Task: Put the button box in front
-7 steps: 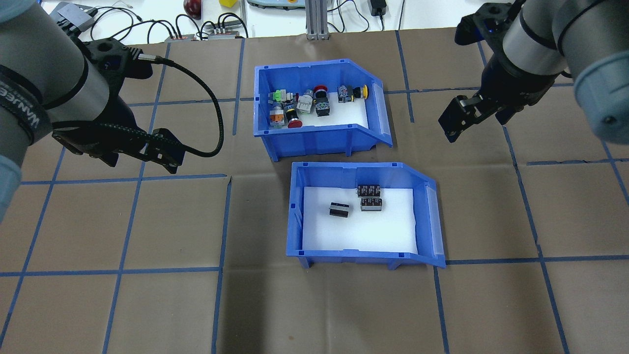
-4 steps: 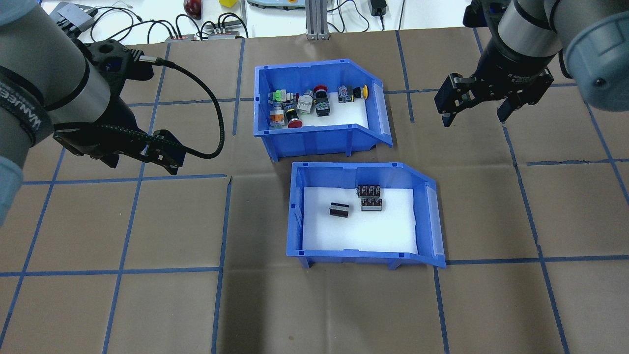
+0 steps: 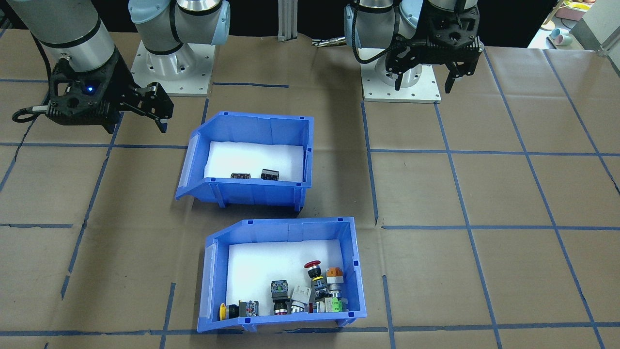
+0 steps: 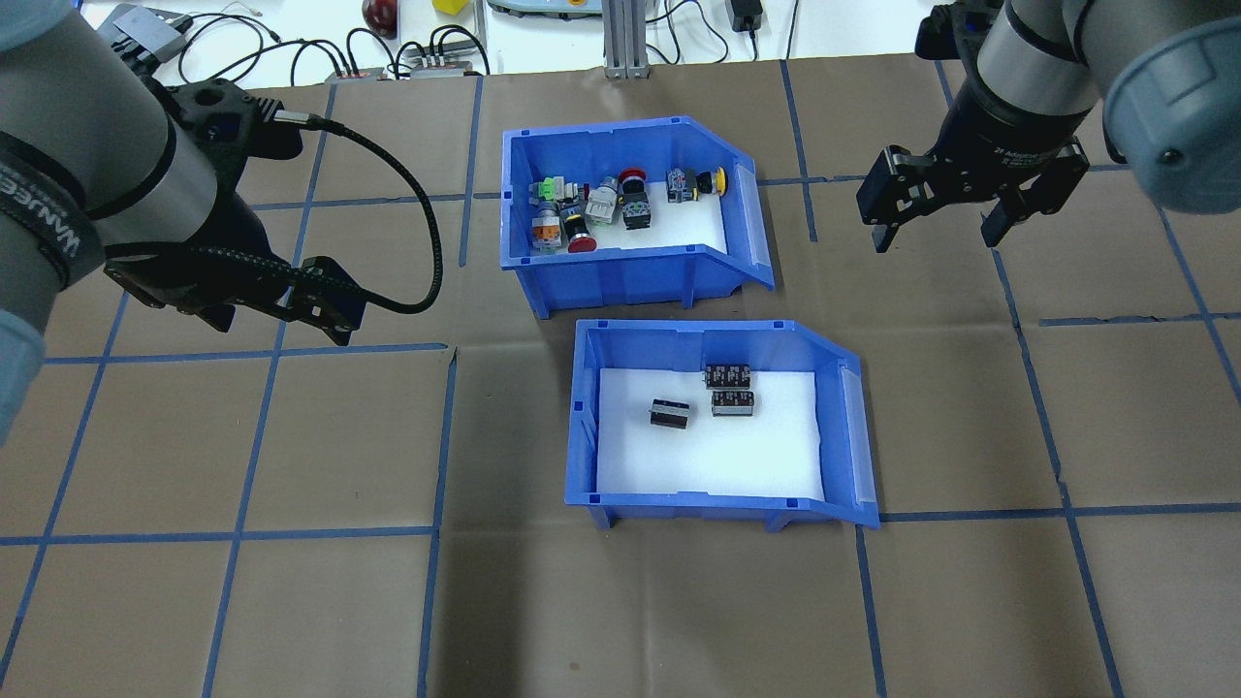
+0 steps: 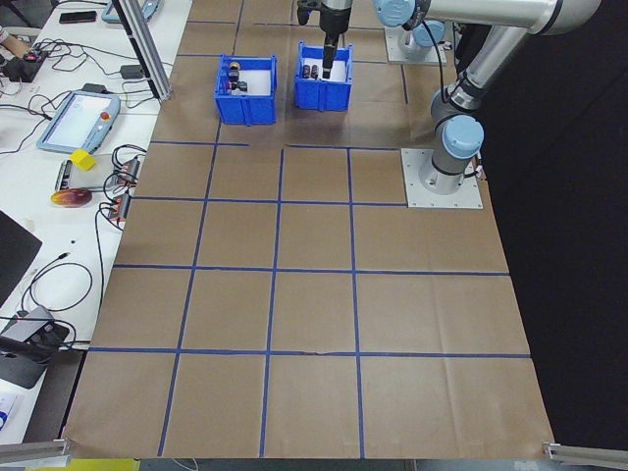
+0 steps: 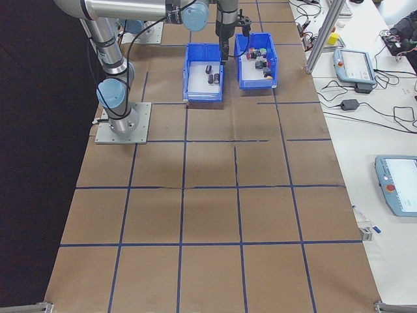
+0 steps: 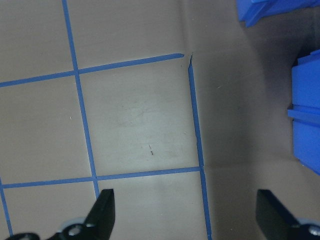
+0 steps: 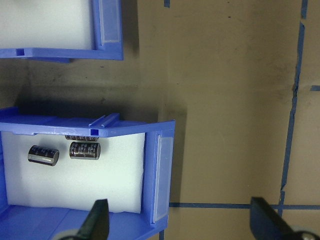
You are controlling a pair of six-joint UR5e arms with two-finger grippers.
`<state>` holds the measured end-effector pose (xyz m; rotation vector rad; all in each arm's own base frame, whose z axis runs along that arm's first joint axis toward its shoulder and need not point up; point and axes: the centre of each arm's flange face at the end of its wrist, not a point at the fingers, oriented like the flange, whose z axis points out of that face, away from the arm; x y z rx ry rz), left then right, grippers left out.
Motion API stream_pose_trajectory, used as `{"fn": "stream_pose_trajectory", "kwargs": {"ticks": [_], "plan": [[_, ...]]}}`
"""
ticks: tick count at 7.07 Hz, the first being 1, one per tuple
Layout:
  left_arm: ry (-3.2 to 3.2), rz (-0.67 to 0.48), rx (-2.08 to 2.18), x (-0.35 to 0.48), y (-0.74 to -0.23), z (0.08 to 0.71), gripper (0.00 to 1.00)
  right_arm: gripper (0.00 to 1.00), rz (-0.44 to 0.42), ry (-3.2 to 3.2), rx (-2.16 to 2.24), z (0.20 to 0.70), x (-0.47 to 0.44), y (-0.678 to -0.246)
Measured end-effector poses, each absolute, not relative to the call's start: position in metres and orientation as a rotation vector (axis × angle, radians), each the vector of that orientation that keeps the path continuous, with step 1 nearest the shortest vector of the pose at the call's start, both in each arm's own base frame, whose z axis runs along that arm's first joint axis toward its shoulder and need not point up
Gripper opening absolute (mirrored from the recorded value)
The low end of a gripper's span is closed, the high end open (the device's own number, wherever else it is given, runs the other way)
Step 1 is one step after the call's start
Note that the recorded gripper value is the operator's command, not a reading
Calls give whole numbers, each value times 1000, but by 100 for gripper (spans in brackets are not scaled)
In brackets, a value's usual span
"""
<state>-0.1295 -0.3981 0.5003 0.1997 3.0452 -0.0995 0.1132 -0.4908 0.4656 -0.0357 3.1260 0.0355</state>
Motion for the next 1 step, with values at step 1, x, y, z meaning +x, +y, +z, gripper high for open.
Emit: {"fn": "stream_pose_trajectory", "kwargs": {"ticks": [1], "plan": [[3045, -98, 200, -129, -398, 500, 99, 100, 34, 3126, -36, 466, 113, -491]]}}
